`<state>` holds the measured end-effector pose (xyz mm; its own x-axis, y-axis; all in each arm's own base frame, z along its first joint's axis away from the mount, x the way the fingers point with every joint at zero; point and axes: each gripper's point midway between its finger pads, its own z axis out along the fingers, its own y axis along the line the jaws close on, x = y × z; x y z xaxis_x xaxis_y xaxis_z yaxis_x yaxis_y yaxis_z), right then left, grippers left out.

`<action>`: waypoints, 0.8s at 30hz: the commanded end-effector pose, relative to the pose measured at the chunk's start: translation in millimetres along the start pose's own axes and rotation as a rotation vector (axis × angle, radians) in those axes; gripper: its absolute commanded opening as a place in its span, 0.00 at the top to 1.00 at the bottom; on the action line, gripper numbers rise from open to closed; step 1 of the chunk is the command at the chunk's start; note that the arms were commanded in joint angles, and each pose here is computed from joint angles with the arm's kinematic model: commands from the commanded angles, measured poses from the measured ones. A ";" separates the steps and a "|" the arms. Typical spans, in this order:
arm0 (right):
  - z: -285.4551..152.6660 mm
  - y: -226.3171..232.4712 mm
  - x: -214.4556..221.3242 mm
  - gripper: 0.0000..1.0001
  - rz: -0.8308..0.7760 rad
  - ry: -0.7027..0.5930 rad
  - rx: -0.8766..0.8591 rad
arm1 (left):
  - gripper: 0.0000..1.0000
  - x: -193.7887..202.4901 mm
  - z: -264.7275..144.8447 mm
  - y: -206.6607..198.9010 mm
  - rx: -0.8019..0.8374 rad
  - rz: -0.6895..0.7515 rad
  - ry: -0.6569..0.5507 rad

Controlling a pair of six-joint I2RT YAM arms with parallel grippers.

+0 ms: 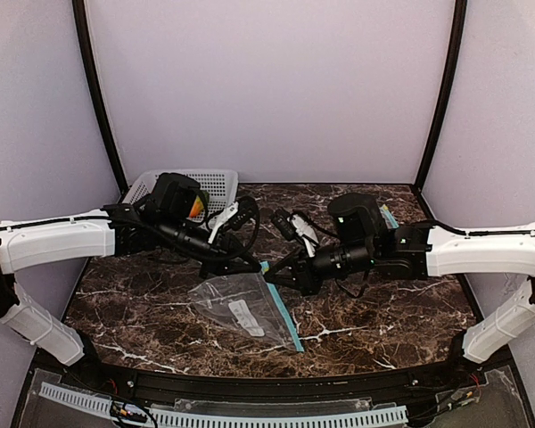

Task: Place the food in the zip-top bag and seal the zipper
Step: Hold the zipper food storage bag at the center of the board, then unzip the zipper from the zipper food storage bag.

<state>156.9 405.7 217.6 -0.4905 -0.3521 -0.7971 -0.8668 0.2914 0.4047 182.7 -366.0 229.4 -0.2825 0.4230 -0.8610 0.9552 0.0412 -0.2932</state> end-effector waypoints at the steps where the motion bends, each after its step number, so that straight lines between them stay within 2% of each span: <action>1: 1.9 5.9 -8.5 1.00 -0.026 -0.022 -0.011 | 0.99 -11.7 -9.5 1.9 -0.052 0.041 -0.041; 6: 4.8 3.9 -4.0 1.00 -0.020 -0.008 -0.008 | 0.99 -15.4 -20.5 10.6 -0.156 0.072 -0.073; 24: 11.5 -1.1 9.2 1.00 0.003 0.035 -0.006 | 0.99 -26.7 -46.9 28.0 -0.285 0.084 -0.129</action>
<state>161.8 412.7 217.2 -0.4814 -0.3341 -0.8103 -0.8708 0.2878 0.3987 205.6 -347.6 246.9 -0.2209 0.3648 -0.9045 0.9683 0.1928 -0.1587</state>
